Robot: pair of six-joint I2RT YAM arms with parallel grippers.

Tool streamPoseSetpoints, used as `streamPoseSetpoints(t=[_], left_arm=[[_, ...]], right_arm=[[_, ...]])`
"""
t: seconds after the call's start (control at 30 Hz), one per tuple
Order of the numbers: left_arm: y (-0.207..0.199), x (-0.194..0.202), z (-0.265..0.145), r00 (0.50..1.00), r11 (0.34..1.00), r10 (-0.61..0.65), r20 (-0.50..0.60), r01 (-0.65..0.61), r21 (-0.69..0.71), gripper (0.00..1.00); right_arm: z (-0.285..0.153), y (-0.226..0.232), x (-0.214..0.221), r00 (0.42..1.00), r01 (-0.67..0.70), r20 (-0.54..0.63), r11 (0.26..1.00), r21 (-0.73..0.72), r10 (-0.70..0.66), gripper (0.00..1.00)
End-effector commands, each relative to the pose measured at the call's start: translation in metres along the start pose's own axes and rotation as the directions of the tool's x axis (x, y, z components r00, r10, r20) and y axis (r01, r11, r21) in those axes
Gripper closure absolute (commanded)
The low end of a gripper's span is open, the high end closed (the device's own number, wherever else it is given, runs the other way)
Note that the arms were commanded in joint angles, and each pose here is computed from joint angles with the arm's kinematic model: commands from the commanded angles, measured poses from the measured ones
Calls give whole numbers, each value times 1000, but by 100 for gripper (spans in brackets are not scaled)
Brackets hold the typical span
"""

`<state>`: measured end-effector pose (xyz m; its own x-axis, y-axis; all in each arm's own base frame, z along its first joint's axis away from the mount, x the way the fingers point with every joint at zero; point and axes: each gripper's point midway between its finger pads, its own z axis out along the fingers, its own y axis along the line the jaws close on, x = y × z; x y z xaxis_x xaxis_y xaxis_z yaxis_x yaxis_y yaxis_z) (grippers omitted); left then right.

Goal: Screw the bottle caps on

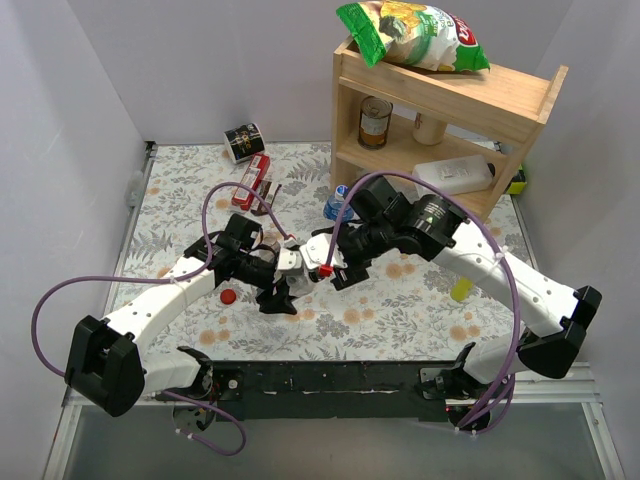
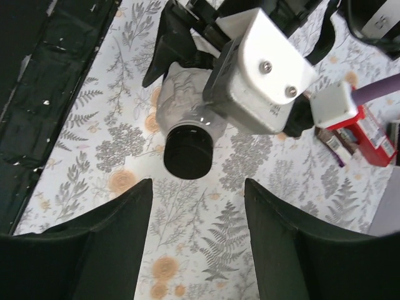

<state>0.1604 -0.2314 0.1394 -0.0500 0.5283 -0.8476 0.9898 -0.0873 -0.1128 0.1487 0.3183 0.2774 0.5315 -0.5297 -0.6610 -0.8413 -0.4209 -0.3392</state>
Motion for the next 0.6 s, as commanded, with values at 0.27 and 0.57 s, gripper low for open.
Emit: streamPoseSetpoints(t=[0.27, 0.57], left_arm=[[-6, -18, -4, 997, 998, 60, 47, -61, 32, 100], [-6, -17, -3, 997, 998, 56, 51, -58, 27, 100]], right_arm=[[13, 1, -28, 977, 206, 65, 978, -22, -205, 42], [18, 6, -24, 970, 241, 46, 969, -55, -239, 57]])
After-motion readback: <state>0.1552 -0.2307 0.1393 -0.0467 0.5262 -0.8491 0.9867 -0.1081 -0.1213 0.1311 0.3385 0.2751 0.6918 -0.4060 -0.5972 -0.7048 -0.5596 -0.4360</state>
